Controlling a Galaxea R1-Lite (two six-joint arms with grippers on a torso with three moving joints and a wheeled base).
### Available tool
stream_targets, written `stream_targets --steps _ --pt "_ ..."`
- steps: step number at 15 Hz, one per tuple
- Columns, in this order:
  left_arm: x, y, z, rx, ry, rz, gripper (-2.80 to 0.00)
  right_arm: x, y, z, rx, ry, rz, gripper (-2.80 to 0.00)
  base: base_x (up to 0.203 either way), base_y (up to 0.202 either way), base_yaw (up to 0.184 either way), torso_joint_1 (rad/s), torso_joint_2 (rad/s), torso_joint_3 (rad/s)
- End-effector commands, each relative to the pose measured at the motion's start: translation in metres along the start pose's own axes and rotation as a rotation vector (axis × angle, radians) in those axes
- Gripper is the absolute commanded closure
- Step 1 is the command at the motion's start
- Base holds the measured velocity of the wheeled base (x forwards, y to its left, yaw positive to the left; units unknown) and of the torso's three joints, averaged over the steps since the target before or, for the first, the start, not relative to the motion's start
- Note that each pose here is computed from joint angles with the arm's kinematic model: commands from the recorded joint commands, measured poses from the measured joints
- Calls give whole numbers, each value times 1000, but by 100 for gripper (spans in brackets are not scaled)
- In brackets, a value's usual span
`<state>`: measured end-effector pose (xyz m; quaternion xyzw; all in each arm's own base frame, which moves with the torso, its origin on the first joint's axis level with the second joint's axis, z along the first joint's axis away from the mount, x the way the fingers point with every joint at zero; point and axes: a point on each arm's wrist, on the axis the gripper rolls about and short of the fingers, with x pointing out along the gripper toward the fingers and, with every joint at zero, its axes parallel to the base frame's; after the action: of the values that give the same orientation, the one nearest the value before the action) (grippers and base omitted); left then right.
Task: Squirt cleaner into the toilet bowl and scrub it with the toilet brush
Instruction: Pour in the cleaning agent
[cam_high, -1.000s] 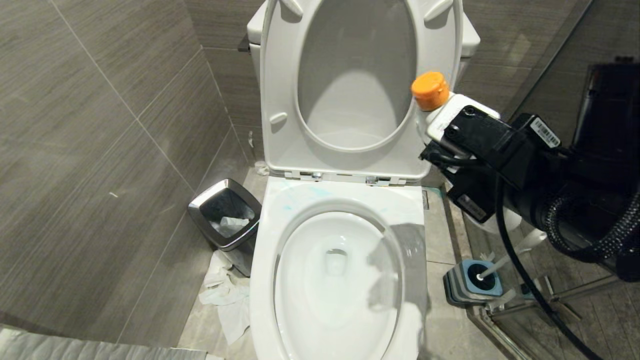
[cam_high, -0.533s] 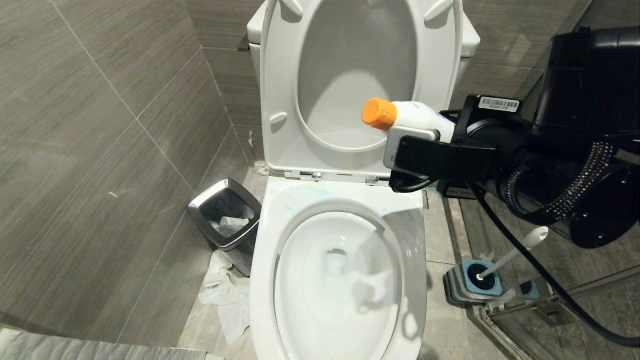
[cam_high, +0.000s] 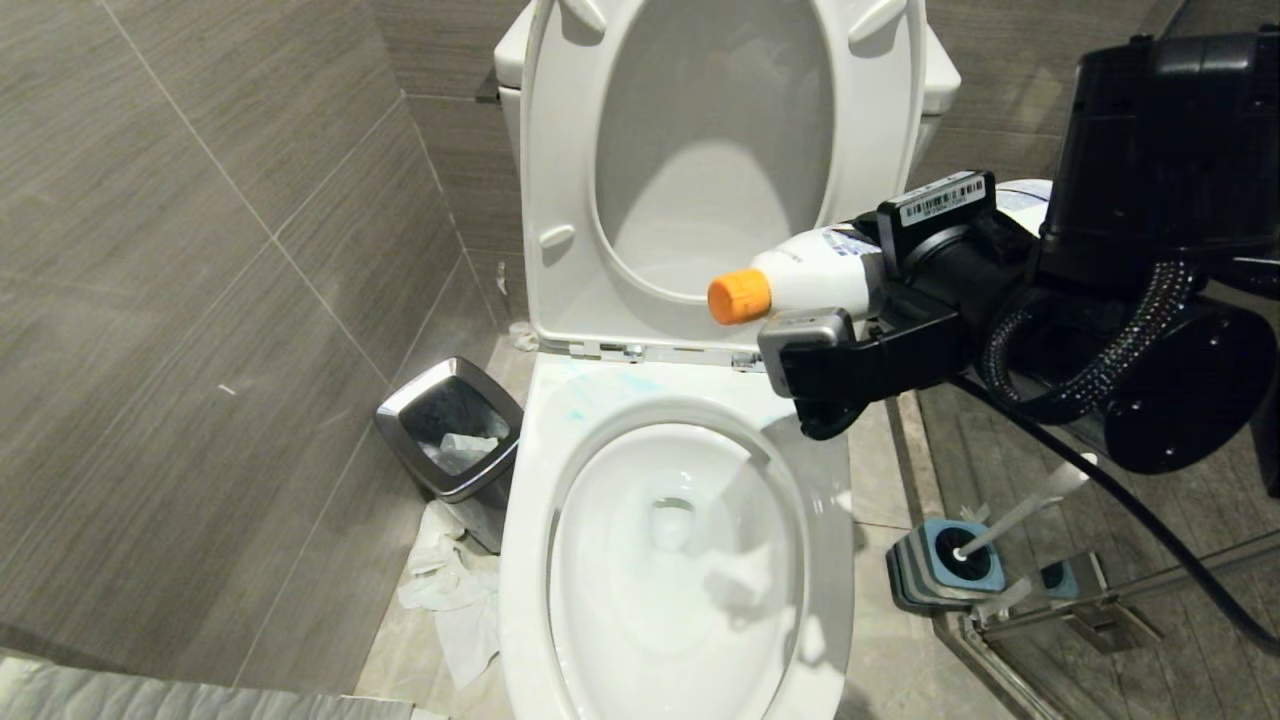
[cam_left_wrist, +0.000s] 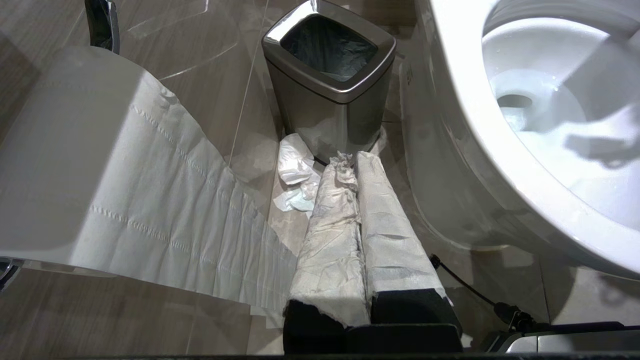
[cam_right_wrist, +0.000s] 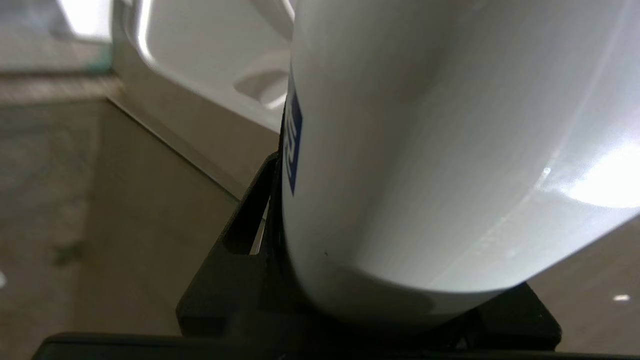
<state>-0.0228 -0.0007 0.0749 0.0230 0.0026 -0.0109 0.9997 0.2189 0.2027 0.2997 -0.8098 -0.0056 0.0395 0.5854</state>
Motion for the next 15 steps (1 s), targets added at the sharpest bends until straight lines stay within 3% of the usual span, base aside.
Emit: stream_targets --steps 1,8,11,15 --pt "0 0 0 0 3 0 0 -1 -5 -2 -87 18 -10 0 0 0 0 0 0 0" --pt "0 0 0 0 3 0 0 1 -22 -4 -385 40 -48 0 0 0 0 0 0 0" --pt "0 0 0 1 3 0 0 -4 -26 1 -462 28 -70 0 0 0 0 0 0 0" --pt "0 0 0 1 3 0 0 -5 -31 14 -485 31 -134 0 0 0 0 0 0 0"
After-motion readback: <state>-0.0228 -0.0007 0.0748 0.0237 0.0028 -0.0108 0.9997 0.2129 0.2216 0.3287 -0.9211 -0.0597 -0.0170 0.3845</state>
